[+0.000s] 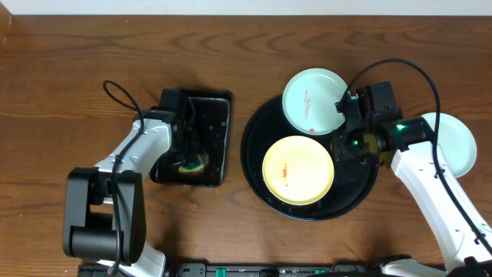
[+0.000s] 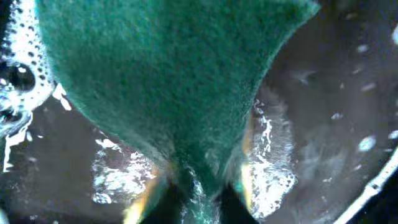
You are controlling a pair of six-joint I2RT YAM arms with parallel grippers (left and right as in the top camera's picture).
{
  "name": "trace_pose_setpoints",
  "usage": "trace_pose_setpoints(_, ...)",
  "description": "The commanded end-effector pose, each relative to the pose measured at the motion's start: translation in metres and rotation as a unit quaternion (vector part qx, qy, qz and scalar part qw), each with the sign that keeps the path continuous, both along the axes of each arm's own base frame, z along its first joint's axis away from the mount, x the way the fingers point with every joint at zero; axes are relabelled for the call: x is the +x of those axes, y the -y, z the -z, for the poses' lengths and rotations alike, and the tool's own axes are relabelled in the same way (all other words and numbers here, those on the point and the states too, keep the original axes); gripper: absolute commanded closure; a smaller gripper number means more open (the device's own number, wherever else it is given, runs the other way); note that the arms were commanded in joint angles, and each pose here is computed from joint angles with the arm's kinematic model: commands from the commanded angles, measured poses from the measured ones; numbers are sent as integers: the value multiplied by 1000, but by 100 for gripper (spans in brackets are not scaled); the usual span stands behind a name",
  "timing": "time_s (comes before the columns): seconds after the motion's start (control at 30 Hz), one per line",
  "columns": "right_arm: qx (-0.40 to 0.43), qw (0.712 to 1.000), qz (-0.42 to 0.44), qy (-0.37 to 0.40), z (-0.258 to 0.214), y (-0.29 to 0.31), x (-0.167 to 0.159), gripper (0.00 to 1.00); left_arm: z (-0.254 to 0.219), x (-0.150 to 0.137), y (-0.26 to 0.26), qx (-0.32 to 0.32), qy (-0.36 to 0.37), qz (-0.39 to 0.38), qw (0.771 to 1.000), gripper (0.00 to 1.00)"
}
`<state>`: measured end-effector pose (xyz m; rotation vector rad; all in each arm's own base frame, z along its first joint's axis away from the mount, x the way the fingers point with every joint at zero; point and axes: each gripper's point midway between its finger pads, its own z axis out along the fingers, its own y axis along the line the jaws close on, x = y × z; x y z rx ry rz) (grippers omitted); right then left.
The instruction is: Clean dirty plates on tray and stack at the side
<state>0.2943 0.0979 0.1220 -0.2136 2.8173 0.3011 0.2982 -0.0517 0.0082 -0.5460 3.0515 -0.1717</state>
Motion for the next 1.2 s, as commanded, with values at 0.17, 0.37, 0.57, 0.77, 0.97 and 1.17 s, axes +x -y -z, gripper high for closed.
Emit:
trace_pose_setpoints(0.17, 4, 1000, -5, 8, -5, 0, 2, 77, -31, 0, 4, -12, -6, -5, 1000, 66)
trace_pose_setpoints(0.37, 3, 1000, -5, 8, -5, -1, 2, 77, -46, 7, -13, 34, 29, 6, 999, 45)
trace_pose_setpoints(0.57, 4, 1000, -5, 9, -6, -1, 2, 78, -19, 18, -29, 82, 56, -1, 995, 44)
trace_pose_setpoints(0.77, 3, 1000, -4, 5, -5, 0, 1, 79, 12, 23, -23, 67, 50, 1, 997, 92)
trace_pose_setpoints(0.97, 3, 1000, -4, 2, -4, 0, -1, 80, -20, 36, 2, 0, 71, 23, 997, 85)
trace_pose_setpoints(1.17, 1, 1000, -4, -5, -3, 1, -4, 80, -61, 32, 3, -7, 82, 26, 996, 43)
